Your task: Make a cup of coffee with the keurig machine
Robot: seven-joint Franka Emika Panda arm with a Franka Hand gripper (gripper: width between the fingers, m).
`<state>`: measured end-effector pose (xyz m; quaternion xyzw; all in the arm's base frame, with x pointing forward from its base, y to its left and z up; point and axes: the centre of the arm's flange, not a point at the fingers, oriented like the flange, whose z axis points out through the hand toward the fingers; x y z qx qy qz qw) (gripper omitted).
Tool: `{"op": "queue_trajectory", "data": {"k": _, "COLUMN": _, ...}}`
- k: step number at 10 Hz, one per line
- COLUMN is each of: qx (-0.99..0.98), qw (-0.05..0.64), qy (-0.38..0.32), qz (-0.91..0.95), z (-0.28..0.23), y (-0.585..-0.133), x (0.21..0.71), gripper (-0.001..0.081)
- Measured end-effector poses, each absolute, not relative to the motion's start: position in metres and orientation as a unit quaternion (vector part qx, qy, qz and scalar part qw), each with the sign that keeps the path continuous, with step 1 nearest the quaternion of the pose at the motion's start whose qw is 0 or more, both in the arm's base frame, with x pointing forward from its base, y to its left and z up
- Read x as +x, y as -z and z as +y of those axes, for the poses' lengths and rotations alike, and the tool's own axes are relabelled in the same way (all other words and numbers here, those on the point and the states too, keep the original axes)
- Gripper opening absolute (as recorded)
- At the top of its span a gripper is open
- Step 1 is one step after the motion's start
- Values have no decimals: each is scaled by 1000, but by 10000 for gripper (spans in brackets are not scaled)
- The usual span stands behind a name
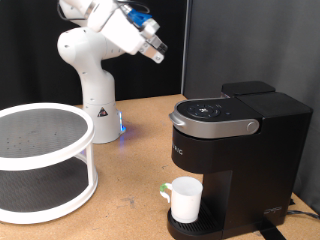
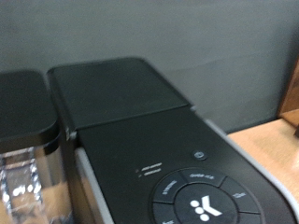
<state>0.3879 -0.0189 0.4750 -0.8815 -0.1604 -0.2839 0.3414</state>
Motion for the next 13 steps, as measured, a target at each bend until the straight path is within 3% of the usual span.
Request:
{"op": "queue_trajectory", "data": {"k": 5, "qx": -907, "qw": 265, "qy": 169, "qz": -279, "z": 26, "y": -501, "x": 424, "gripper": 805}}
{"op": "queue_trajectory", "data": {"k": 9, "qx": -908, "qw": 266, "qy": 147, "qz": -288, "z": 35, "y": -505, "x": 440, "gripper": 805}}
{"op": "queue_trajectory", "data": {"k": 13, "qx": -909, "qw": 206, "qy": 137, "qz": -335, "z": 42, "y": -532, "x": 457, "gripper": 805}}
